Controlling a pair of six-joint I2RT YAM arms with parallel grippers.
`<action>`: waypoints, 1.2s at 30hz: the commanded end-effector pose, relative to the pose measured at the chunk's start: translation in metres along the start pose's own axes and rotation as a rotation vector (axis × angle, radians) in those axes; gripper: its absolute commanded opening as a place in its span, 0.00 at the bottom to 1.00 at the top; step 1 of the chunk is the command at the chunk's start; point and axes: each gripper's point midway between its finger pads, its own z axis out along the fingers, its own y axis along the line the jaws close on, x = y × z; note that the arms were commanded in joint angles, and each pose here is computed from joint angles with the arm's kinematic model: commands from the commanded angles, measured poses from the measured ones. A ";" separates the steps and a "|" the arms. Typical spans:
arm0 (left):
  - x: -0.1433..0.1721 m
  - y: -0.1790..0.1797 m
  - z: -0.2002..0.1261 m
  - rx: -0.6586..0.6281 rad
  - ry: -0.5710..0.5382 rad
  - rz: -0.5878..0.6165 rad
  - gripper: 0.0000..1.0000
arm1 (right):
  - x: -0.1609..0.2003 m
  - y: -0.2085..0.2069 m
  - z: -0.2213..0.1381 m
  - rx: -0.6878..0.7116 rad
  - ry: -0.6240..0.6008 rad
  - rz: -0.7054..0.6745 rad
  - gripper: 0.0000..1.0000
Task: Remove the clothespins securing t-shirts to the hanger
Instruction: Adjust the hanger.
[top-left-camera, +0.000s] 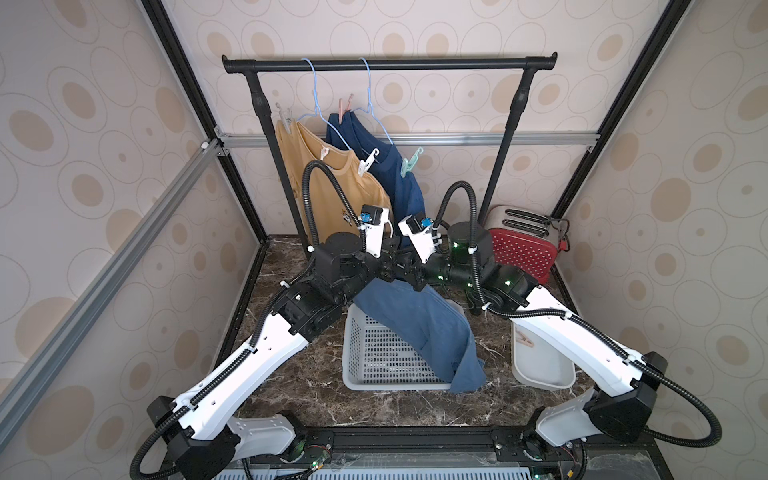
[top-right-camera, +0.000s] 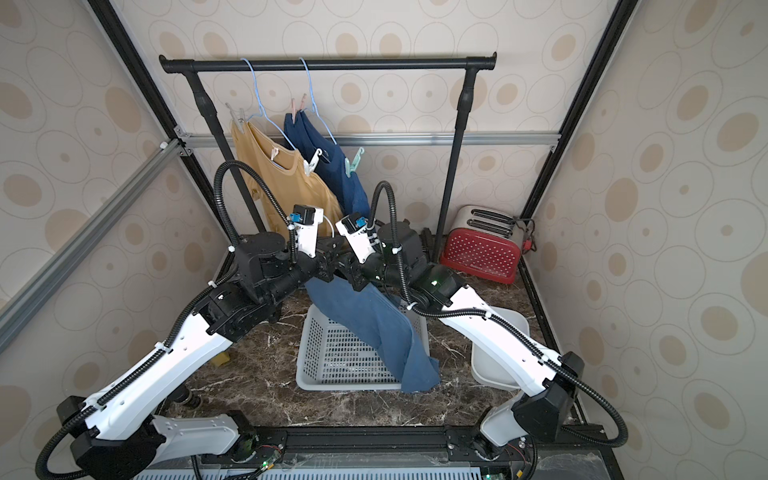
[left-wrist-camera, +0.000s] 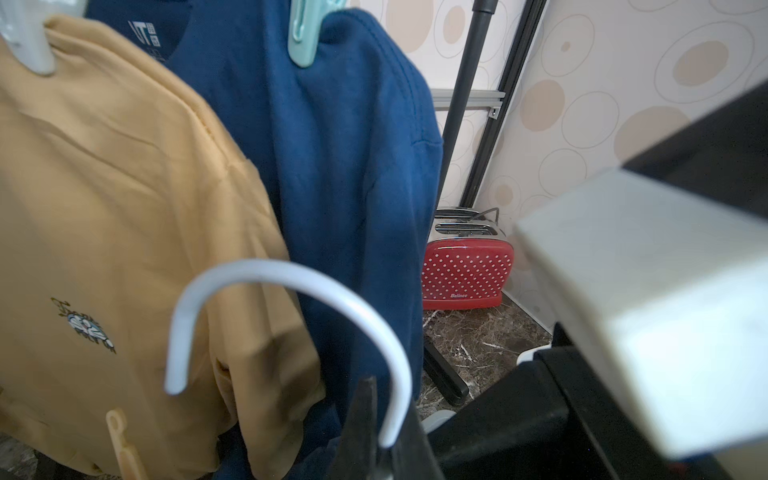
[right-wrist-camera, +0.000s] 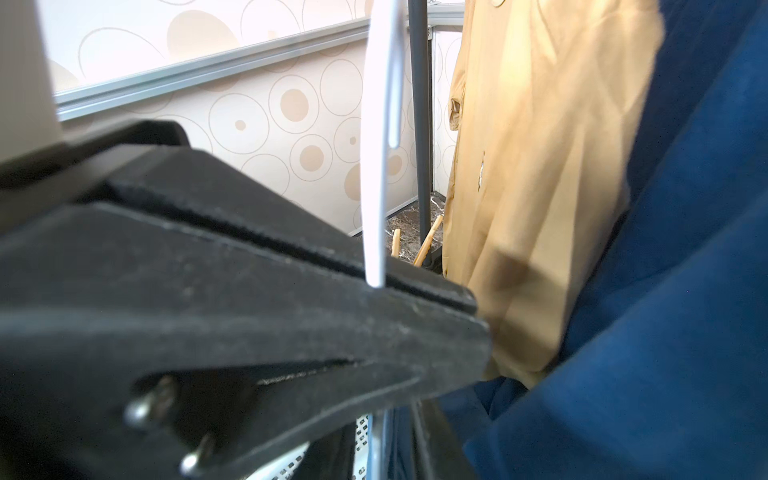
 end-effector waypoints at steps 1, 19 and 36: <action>-0.029 -0.001 -0.013 0.011 -0.078 -0.045 0.04 | -0.013 0.006 0.002 -0.026 -0.045 -0.002 0.24; -0.022 0.009 -0.024 -0.032 -0.059 0.005 0.74 | -0.010 0.005 -0.006 -0.016 -0.052 -0.020 0.00; 0.010 0.111 -0.092 -0.294 0.177 0.021 0.94 | 0.000 0.018 -0.036 -0.094 0.031 -0.326 0.00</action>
